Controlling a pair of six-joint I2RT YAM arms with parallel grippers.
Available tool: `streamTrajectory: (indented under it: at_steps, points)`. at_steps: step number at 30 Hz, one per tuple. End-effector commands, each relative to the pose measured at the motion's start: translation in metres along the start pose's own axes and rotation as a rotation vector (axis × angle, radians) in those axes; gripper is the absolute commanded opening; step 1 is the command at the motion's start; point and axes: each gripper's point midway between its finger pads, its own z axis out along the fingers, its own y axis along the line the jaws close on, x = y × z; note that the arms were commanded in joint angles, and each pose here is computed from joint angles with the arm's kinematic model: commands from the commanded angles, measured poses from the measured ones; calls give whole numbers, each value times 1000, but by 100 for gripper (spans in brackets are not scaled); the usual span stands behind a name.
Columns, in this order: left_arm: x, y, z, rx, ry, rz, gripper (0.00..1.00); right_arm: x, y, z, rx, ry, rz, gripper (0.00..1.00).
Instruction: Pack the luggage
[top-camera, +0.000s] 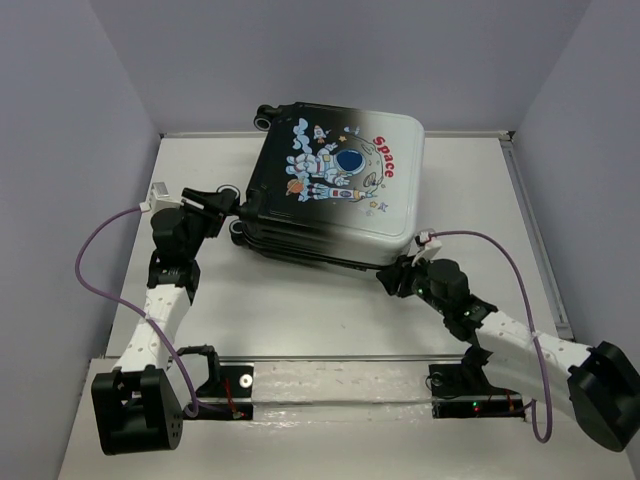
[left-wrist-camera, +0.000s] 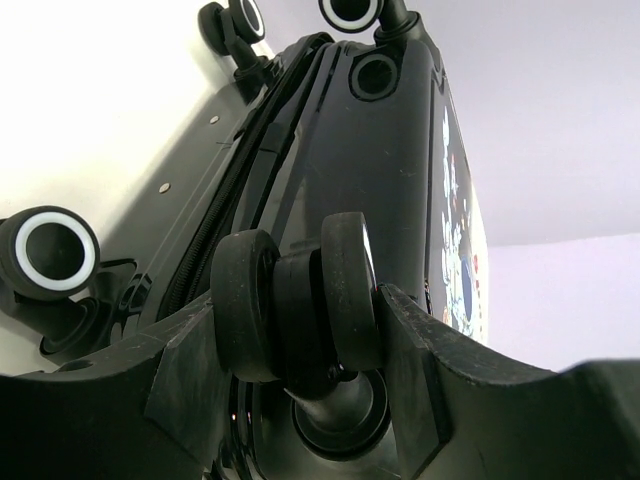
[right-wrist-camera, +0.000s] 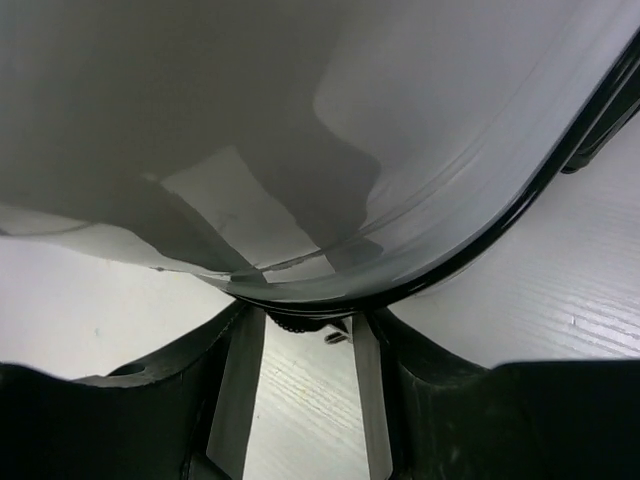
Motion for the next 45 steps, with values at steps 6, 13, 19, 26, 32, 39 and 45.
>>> streamTrajectory:
  at_steps: [6,13,19,26,32,39,45]
  points:
    - [-7,-39,-7,179,-29,144,6,-42,2,11,-31,-273,-6,34]
    - [10,-33,-8,174,-6,139,6,-40,36,1,-148,-283,55,7]
    - [84,-51,-22,224,93,154,6,-13,89,30,32,-53,-2,7]
    - [135,-46,-39,243,208,152,6,-35,100,58,73,16,-63,7]
    - [141,-53,-40,262,223,184,6,-89,147,11,-226,-135,-103,7]
    - [164,-57,-39,279,273,163,6,-12,209,34,-440,37,-60,7]
    - [166,-66,-48,310,290,191,6,19,209,61,-344,94,-161,7]
